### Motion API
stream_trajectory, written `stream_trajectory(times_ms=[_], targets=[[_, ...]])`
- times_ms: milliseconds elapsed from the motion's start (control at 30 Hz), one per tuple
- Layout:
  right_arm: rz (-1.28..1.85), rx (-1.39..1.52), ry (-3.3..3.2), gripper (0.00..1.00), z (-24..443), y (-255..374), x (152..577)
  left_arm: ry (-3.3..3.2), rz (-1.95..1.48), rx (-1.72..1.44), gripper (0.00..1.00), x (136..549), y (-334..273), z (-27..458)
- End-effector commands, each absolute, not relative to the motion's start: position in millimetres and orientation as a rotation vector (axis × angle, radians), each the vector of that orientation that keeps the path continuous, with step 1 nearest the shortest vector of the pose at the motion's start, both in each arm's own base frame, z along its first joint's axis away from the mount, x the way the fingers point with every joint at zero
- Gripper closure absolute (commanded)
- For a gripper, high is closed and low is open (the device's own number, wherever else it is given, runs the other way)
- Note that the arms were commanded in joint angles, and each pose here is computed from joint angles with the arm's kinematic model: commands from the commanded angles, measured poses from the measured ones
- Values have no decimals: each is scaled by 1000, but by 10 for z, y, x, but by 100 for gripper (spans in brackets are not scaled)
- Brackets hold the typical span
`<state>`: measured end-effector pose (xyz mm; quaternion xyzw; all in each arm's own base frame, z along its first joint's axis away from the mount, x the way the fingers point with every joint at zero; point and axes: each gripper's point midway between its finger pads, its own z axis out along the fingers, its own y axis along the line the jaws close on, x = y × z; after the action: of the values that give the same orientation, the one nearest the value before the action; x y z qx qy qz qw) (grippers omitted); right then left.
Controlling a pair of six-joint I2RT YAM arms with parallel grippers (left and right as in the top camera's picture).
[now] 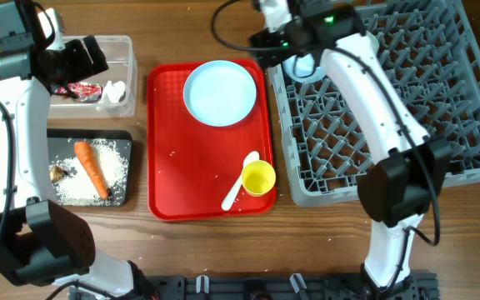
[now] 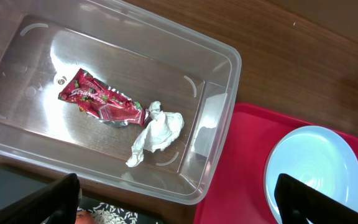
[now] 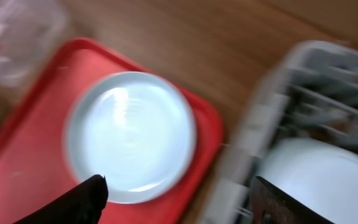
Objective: Sort waste into correct bins and load items into the dishwasher rack
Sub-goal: 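Stand the blue plate upright in the rack, right gripper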
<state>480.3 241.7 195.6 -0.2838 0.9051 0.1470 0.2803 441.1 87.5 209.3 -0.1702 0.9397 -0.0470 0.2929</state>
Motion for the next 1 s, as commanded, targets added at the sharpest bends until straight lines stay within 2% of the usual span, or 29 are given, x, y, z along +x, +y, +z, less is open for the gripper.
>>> stream_trajectory(times_ms=[0,33,100,133,233,500,667,733,867,967], targets=[[546,-851,2533,25,1474,2878,4544,2510,-138,-460,0,4431,867,2051],[444,-876,2600,25,1214,2884,4487,2510,-138,-460,0,4430,868,2051],[375,-887,2670,26,982,2838,4434,2507,-138,-459,0,4437,868,2054],[361,-862,2707,32,885,2812,4423,2500,-137,-458,0,4451,874,2063],[173,-681,2829,37,558,2585,4481,2478,-135,-451,0,4501,883,2091],[72,-501,2923,39,163,2463,4508,2468,-133,-448,0,4521,891,2106],[70,-499,2941,40,13,2470,4507,2468,-133,-448,0,4521,891,2104],[79,-500,2948,48,-23,2480,4498,2468,-133,-448,0,4521,891,2104],[83,-499,2938,86,-25,2492,4522,2468,-133,-448,0,4521,891,2104],[89,-497,2925,96,-19,2508,4551,2468,-133,-449,0,4521,891,2104]])
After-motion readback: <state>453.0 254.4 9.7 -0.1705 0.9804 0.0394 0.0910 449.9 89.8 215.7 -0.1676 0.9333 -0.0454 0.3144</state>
